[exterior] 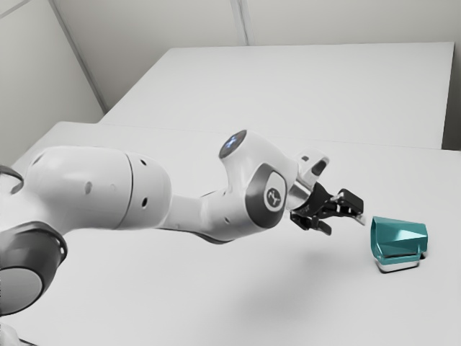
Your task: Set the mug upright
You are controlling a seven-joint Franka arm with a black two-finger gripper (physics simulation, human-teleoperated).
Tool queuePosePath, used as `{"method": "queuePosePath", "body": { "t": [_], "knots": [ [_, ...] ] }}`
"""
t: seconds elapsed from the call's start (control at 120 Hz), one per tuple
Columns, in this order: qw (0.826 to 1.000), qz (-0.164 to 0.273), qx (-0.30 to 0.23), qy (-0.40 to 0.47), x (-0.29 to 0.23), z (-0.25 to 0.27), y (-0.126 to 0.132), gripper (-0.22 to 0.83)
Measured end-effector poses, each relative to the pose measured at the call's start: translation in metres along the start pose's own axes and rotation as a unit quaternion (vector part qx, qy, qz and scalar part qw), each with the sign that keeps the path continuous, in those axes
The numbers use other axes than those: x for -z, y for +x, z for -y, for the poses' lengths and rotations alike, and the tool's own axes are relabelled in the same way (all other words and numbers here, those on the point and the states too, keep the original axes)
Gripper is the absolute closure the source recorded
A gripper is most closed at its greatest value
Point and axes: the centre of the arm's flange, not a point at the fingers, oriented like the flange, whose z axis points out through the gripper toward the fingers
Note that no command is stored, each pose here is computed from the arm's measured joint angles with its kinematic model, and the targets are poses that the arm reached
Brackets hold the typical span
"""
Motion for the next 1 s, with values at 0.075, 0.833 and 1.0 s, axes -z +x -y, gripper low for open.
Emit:
{"method": "queuePosePath", "body": {
  "t": [0.075,0.833,1.0],
  "knots": [
    [1.0,-0.005,-0.003,-0.004,-0.008,-0.009,0.005,0.03],
    [0.999,-0.007,-0.032,-0.01,-0.069,-0.048,-0.008,0.15],
    [0.998,-0.019,-0.051,-0.012,-0.07,-0.054,-0.009,0.27]
  ]
}}
